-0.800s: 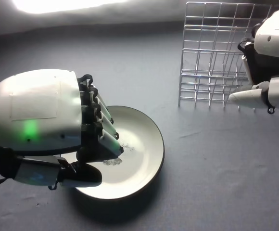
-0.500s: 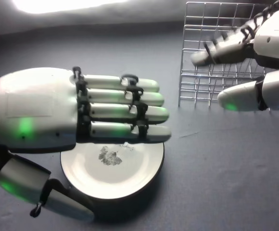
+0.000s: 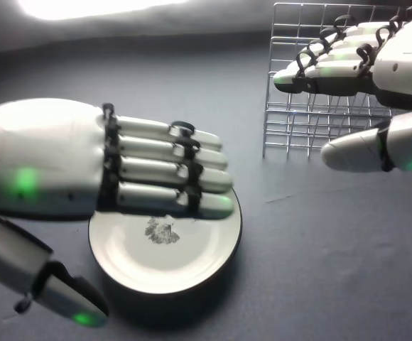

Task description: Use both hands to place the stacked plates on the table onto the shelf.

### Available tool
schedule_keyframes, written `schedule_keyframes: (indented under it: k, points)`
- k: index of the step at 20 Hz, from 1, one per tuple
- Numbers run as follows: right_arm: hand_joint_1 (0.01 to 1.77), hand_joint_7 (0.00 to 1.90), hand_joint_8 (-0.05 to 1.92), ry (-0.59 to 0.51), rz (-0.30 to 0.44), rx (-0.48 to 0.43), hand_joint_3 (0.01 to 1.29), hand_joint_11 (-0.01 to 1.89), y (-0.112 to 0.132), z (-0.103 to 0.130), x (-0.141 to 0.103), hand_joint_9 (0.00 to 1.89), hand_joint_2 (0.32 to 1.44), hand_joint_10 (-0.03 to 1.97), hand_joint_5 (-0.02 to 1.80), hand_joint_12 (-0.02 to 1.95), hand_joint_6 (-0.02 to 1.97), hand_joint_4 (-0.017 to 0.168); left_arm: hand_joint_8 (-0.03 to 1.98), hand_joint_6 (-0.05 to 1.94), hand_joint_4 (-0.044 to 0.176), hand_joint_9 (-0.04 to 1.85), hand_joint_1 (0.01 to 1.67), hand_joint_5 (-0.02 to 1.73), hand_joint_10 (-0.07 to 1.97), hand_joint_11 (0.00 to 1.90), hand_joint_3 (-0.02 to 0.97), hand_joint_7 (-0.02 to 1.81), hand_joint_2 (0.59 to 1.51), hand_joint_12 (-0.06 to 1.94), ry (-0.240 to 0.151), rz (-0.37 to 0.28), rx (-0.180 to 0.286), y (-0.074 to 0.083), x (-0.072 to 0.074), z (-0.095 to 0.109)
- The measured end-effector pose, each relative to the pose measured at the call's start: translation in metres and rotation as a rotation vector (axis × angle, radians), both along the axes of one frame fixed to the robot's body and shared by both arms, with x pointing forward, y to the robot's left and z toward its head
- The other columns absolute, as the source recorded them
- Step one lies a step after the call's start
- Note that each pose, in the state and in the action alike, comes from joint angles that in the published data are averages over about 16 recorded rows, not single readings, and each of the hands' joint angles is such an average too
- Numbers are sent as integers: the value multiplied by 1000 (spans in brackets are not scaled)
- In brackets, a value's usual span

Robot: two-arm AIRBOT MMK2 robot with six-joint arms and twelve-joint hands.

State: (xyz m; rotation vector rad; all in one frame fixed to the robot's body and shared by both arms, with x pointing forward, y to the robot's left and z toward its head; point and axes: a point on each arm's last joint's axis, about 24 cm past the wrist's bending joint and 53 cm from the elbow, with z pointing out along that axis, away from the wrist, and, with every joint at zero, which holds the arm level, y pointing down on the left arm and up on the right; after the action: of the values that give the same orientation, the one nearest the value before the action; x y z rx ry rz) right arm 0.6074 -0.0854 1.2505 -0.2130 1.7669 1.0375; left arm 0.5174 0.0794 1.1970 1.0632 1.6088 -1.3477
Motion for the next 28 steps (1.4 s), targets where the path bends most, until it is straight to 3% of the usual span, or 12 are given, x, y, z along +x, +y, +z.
schedule_keyframes:
  k: [4,12,20,28]
  points:
    - [28,97,14,-6,10,-1,14,17,0,-2,1,72,1297,14,88,202,19,-3,2,5,0,19,18,36,6,46,4,24,1128,30,-14,-22,80,10,8,-18]
    - [28,58,14,-21,26,-11,14,21,-2,-5,2,39,1290,14,52,52,19,0,11,12,1,21,15,24,6,40,3,20,1114,22,-77,-57,235,35,21,-58]
    - [39,32,14,-34,45,-16,15,21,0,-5,-1,21,1279,14,25,3,19,0,10,13,3,21,15,18,7,29,3,19,1106,13,-112,-44,327,51,36,-86]
    - [56,46,14,-40,60,-16,15,21,3,-6,-4,30,1275,14,42,164,18,-1,9,13,4,22,16,21,7,25,4,16,1101,14,-123,-17,384,61,52,-107]
